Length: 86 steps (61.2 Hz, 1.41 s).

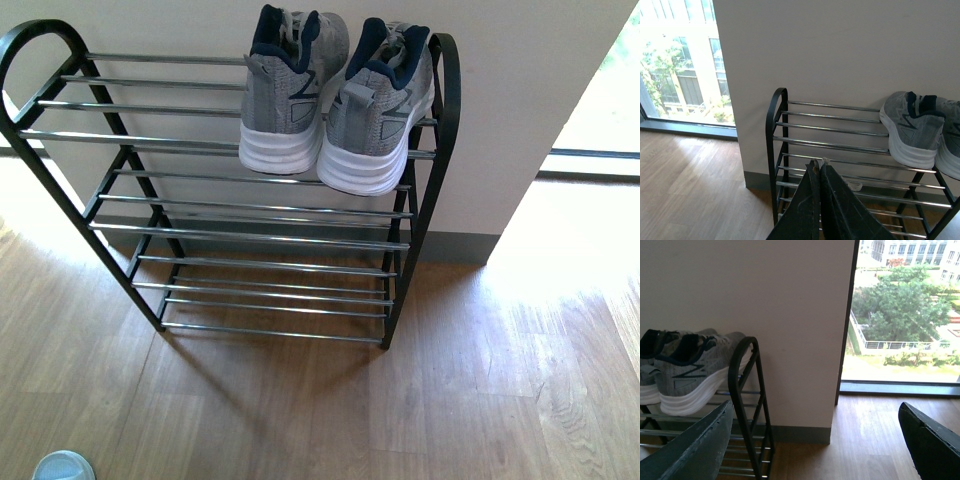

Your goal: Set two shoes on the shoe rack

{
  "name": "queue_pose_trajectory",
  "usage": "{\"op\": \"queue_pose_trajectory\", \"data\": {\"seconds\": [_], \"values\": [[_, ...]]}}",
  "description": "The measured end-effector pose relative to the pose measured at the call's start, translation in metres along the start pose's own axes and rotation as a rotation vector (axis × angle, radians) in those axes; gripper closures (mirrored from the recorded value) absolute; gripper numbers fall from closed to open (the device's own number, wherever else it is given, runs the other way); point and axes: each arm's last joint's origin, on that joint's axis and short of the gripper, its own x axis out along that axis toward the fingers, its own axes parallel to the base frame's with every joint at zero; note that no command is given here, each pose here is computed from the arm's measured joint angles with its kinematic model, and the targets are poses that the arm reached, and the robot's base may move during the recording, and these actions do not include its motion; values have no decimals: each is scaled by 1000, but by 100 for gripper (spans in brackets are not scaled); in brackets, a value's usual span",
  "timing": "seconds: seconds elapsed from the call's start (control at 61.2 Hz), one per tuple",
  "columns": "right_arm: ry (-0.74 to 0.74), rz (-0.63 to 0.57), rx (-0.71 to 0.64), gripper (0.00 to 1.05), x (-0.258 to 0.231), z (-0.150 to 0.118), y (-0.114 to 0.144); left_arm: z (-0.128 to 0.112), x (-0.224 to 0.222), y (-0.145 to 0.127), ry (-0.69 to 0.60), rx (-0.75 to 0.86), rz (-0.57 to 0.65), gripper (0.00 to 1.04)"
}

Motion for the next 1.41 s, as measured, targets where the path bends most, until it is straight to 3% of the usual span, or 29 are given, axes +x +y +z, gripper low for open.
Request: {"op": "queue_pose_trajectory", "data": {"seconds": [0.147, 0.196, 0.523, 0.654, 1.406], "values": [[0, 0, 0, 9, 0, 0, 0, 0, 0, 0, 0, -1, 0, 103], [0, 0, 0, 9, 0, 0, 0, 0, 0, 0, 0, 0, 0, 91], [0, 0, 0, 9, 0, 0, 0, 0, 0, 0, 0, 0, 0, 35], [0, 0, 0, 9, 0, 0, 0, 0, 0, 0, 0, 0, 0, 8], [0, 0, 0, 9, 0, 0, 0, 0, 0, 0, 0, 2, -2, 9]]}}
